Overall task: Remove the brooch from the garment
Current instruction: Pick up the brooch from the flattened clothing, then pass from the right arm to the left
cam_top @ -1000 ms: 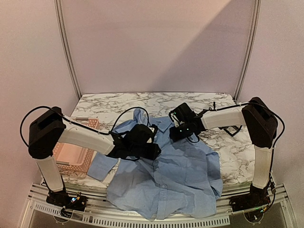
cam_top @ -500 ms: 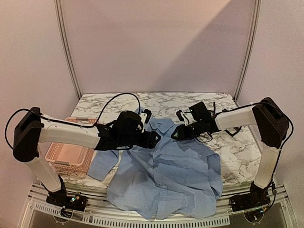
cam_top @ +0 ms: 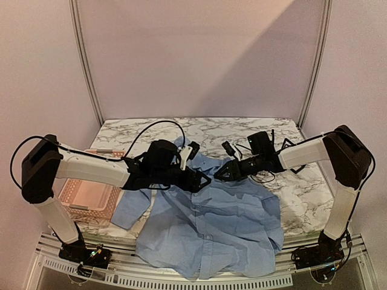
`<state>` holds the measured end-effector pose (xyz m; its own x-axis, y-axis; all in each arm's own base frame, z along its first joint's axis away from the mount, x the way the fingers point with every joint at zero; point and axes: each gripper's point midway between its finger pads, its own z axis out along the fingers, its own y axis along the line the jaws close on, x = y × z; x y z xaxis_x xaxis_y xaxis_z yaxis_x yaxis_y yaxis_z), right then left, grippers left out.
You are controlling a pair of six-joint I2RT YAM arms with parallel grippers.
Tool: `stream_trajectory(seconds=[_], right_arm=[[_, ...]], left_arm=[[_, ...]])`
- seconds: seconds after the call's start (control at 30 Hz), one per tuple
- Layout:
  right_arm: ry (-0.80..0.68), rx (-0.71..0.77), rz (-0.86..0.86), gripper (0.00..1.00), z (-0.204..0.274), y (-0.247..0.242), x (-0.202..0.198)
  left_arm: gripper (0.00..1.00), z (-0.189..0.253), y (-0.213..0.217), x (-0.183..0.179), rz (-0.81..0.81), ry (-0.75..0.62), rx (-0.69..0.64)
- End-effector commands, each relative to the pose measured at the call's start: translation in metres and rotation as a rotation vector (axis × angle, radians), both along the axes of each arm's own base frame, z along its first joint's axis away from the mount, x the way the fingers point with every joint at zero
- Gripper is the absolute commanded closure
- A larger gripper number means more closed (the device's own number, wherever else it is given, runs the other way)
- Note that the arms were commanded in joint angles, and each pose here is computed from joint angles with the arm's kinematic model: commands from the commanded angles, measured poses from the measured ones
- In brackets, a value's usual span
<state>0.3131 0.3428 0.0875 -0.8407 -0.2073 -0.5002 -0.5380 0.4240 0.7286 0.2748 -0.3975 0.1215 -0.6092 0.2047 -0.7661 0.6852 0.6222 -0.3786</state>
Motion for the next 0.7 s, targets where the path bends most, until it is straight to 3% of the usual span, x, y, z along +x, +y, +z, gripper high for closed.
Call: stream_trajectory(seconds=[0.0,0.47,0.57,0.67], right_arm=[[-0.023,0.139,0.103,0.64,0.036,0.007,-0.016],[-0.03,0.218,0.162,0.64,0.059,0.009,-0.027],[-0.026,0.229,0.181,0.64,0.061,0.009,-0.031],[-0.015,0.238,0.2,0.63,0.061,0.01,-0.034]], left_arm=[[0.14,-0.014,0.001,0.001,-0.023,0.001,0.025],[0.15,-0.018,-0.005,0.009,-0.022,-0.011,0.059],[0.23,-0.016,-0.008,0.009,-0.025,-0.011,0.052],[0.43,-0.019,-0.011,0.008,-0.036,0.002,0.048]])
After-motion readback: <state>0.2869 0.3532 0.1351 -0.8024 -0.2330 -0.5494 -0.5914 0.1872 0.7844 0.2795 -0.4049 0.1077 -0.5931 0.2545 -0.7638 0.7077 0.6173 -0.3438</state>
